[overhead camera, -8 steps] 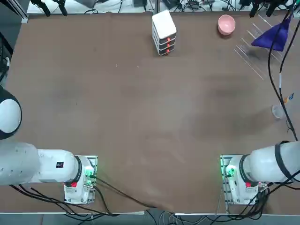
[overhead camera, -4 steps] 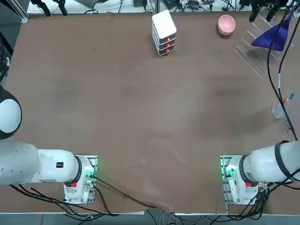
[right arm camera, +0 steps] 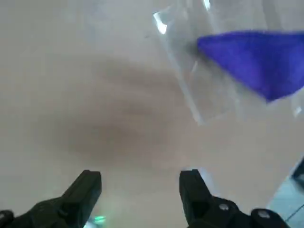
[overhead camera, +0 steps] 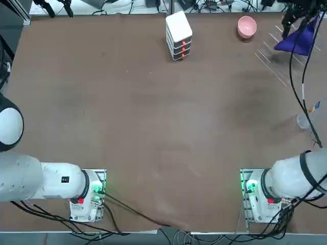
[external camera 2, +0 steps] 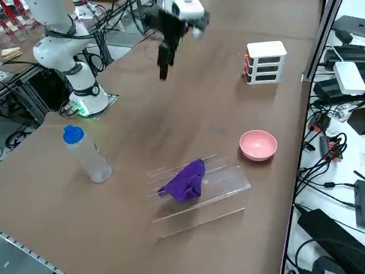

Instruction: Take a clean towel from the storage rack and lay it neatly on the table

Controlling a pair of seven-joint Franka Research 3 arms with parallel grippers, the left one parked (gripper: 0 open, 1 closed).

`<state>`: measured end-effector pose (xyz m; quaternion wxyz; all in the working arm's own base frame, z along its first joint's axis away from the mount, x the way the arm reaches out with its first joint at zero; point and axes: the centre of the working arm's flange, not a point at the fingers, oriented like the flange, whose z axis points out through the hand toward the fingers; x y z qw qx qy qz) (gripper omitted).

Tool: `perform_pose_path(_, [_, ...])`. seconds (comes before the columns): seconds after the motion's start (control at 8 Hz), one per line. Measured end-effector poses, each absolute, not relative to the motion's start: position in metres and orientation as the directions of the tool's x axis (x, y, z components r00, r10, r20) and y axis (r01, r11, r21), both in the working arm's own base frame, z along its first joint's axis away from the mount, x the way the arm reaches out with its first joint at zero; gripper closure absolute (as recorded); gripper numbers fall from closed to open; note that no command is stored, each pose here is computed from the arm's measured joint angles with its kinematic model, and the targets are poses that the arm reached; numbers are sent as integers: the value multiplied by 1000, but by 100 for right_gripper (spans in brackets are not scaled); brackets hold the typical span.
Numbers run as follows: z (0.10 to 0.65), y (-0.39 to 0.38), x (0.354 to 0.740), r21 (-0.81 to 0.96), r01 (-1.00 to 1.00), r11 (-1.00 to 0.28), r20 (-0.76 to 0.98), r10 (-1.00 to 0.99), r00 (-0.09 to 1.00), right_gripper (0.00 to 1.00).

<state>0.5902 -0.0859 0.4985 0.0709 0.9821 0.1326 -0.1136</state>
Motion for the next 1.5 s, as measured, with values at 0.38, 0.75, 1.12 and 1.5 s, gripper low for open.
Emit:
perform_pose_path(0.38, [476,-184,619,141,381,-914,-160,359,919,0])
perform_pose_path(0.75, [448,-294,651,174,469,-866,-70,464,883,0])
perform_pose_path(1.12, [416,-332,679,201,456,-867,110,482,869,1])
perform_pose_path(1.5, [386,-349,683,194,484,-853,173,516,839,5])
